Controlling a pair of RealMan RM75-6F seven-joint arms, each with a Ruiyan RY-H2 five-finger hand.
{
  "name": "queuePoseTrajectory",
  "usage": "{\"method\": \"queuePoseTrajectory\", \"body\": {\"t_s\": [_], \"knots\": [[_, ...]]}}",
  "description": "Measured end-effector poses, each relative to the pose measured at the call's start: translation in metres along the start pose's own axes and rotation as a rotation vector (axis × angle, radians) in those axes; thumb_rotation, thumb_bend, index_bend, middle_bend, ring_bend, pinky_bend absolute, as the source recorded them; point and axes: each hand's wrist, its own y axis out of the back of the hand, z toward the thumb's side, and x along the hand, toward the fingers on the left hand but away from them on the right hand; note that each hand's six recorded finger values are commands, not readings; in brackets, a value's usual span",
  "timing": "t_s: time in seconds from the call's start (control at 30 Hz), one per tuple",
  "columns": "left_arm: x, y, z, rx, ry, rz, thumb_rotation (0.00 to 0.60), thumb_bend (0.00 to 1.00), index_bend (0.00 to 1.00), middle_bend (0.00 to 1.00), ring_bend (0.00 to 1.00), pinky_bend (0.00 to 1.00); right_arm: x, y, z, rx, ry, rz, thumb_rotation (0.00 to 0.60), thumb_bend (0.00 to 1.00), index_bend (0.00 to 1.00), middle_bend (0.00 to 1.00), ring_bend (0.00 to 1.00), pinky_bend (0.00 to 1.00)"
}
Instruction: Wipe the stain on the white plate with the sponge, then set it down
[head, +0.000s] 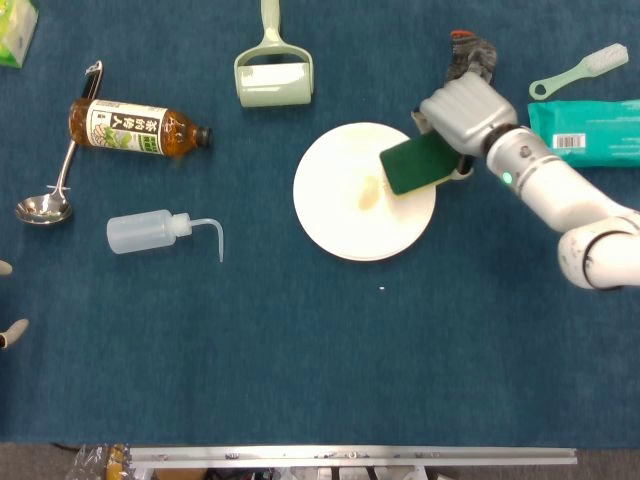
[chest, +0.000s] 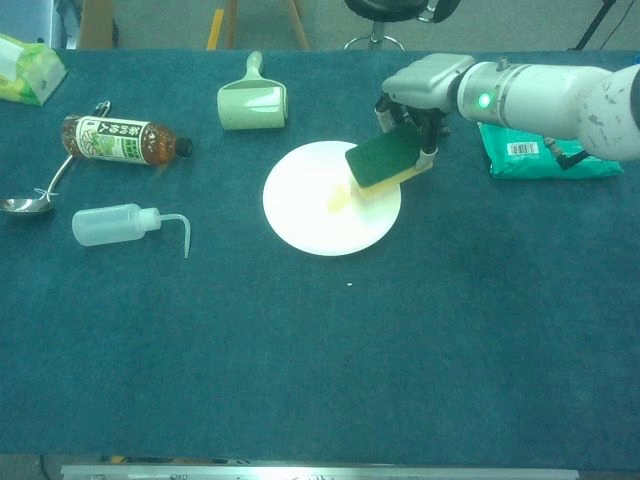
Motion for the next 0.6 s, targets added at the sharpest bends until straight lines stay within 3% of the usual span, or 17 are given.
{"method": "queuePoseTrajectory", "body": {"t_s": [0.37,0.6], "knots": [[-0.003,0.0,-0.009,-0.015,0.02,-0.002,0.6,0.0,0.38,0.18,0.25,0.51,-0.031,0.002,0.036,0.004,0.069,0.011,0.6,0.01,0.52,0.56,0.46,0.28],[-0.005,-0.002,-0.014,-0.025,0.03,-0.004,0.6,0.0,0.38,0.18,0.25,0.51,-0.037,-0.004,0.035,0.026,0.066,0.03,0.6,0.01,0.52,0.56,0.46,0.28]]}}
